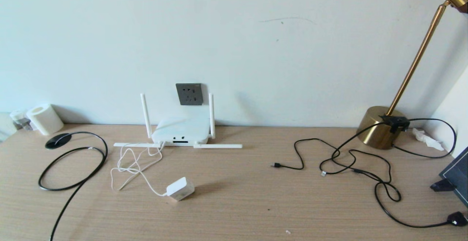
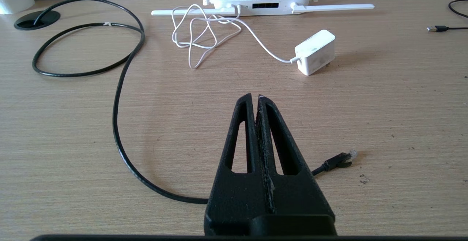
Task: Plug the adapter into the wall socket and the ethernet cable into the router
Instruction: Pick up plug
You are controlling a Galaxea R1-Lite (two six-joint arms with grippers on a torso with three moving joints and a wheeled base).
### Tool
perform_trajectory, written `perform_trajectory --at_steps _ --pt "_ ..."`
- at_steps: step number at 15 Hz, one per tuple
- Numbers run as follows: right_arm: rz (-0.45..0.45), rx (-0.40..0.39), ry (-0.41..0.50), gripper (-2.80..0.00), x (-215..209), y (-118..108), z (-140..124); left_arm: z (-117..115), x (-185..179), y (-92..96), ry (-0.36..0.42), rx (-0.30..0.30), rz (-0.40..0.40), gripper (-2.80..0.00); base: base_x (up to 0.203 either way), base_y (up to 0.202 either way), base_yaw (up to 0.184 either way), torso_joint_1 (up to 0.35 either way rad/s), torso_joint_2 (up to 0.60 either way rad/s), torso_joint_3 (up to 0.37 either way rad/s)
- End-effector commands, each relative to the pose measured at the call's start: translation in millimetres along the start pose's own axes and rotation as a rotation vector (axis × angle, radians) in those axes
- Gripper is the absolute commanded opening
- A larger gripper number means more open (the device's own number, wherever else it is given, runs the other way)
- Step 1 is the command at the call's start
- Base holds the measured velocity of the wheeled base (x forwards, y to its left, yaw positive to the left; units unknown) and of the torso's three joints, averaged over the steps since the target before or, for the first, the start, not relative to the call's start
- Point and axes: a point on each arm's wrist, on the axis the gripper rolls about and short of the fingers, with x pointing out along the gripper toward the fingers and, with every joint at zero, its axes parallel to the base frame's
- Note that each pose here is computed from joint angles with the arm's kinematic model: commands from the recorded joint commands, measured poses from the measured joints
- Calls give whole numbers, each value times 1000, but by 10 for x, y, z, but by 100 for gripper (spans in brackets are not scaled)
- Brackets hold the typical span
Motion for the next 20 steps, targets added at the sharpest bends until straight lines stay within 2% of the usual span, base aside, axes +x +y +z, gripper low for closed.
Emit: perform_trajectory --at_steps 1,4,5,7,10,11,13,17,20 --pt "-1 -3 0 -280 0 0 -1 4 0 0 0 1 1 -280 0 0 0 0 0 0" --pt "-3 5 -4 -280 2 0 -3 11 -4 0 -3 15 -1 -280 0 0 0 0 0 0" --pt "-3 5 -4 -280 2 0 -3 86 -27 0 -29 29 -6 -280 0 0 0 0 0 0" --pt "-3 5 -4 -280 2 0 -3 380 -85 -5 -76 53 -43 -280 0 0 0 0 0 0" --pt "-3 5 -4 -280 2 0 -3 988 51 -13 -40 86 -169 -280 0 0 0 0 0 0" --pt "-3 5 -4 -280 2 0 -3 1131 179 -20 3 112 -220 -280 0 0 0 0 0 0" --pt "-3 5 -4 -280 2 0 -3 1274 502 -62 117 175 -321 -280 0 0 0 0 0 0" --pt "-3 5 -4 -280 2 0 -3 1293 1199 -252 350 287 -496 -280 0 0 0 0 0 0" --pt "-3 5 -4 -280 2 0 -3 1291 1709 -414 429 411 -652 -280 0 0 0 0 0 0"
